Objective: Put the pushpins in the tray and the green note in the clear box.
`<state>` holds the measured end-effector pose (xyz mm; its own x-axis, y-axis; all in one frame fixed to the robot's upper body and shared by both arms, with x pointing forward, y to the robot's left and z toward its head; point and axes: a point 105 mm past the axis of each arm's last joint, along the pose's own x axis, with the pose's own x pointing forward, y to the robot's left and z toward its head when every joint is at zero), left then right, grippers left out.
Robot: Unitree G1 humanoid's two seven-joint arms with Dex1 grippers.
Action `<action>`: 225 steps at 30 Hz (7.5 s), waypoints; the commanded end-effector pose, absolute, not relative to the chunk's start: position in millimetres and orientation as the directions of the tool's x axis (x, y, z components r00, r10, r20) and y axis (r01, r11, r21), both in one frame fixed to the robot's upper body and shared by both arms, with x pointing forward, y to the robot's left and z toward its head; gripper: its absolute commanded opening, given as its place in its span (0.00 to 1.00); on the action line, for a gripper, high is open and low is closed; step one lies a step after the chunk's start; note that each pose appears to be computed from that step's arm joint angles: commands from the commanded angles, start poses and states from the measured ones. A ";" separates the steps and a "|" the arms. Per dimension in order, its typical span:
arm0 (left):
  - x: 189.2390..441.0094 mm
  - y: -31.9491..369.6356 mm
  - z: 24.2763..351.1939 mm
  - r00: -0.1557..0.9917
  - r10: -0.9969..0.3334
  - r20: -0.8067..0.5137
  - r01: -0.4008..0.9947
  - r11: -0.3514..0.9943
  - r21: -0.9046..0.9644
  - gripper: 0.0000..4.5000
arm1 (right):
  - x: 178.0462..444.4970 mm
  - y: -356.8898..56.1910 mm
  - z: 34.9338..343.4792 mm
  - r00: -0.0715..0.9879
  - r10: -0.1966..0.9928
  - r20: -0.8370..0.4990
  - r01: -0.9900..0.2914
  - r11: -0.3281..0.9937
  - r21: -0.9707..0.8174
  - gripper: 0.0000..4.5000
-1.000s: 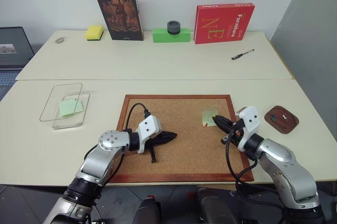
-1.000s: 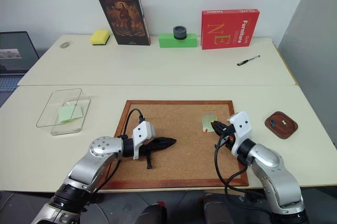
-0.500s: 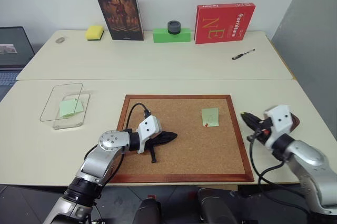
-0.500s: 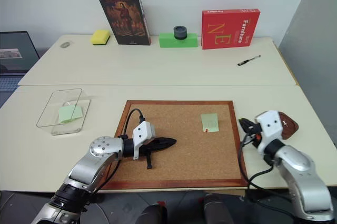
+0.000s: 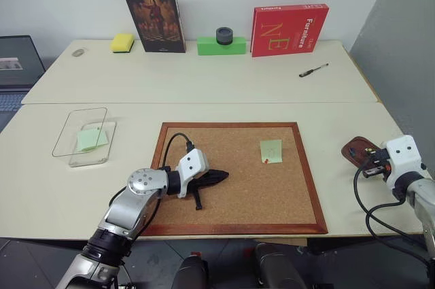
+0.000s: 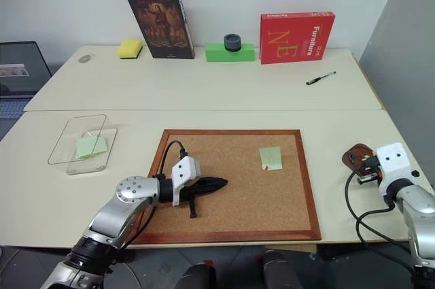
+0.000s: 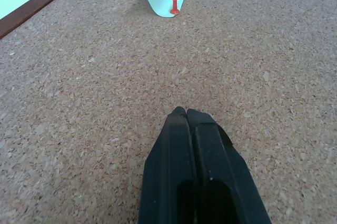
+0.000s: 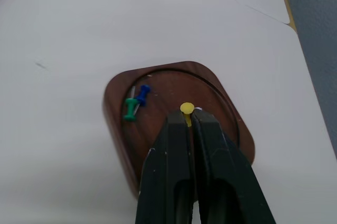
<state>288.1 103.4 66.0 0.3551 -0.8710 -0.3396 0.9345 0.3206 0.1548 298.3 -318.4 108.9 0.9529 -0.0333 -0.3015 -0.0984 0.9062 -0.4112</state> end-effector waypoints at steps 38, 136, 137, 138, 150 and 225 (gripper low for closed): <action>282.2 117.1 36.6 0.350 -0.824 -0.445 0.934 0.344 0.098 0.00 | 273.4 -113.6 116.1 0.687 0.688 -0.234 -0.719 0.689 -0.086 0.74; 331.4 69.2 207.4 0.271 -0.963 -0.008 0.963 0.271 0.001 0.89 | 300.8 -57.3 187.8 0.519 0.841 -0.152 -0.680 0.298 -0.670 0.00; 331.4 65.7 207.7 0.259 -0.966 -0.006 0.966 0.259 0.003 0.89 | 300.8 -56.5 188.0 0.517 0.842 -0.153 -0.680 0.295 -0.672 0.00; 331.9 62.1 207.8 0.250 -0.968 -0.005 0.968 0.250 0.002 0.89 | 300.6 -55.8 188.2 0.516 0.843 -0.152 -0.680 0.294 -0.672 0.00; 345.0 39.4 202.7 0.206 -0.979 -0.002 0.978 0.206 0.030 0.64 | 299.0 -52.2 188.9 0.507 0.850 -0.146 -0.681 0.290 -0.673 0.00; 347.4 54.7 207.6 0.355 -0.934 0.036 0.897 0.351 0.269 0.00 | 290.0 -322.0 108.9 0.919 -0.079 -0.386 -0.165 0.812 -0.559 0.21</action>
<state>352.0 56.4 195.9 0.3685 -0.9296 0.0011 0.9031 0.3582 0.2369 286.9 -322.4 99.4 0.9064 -0.0845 -0.4139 -0.1764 0.8146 -0.5526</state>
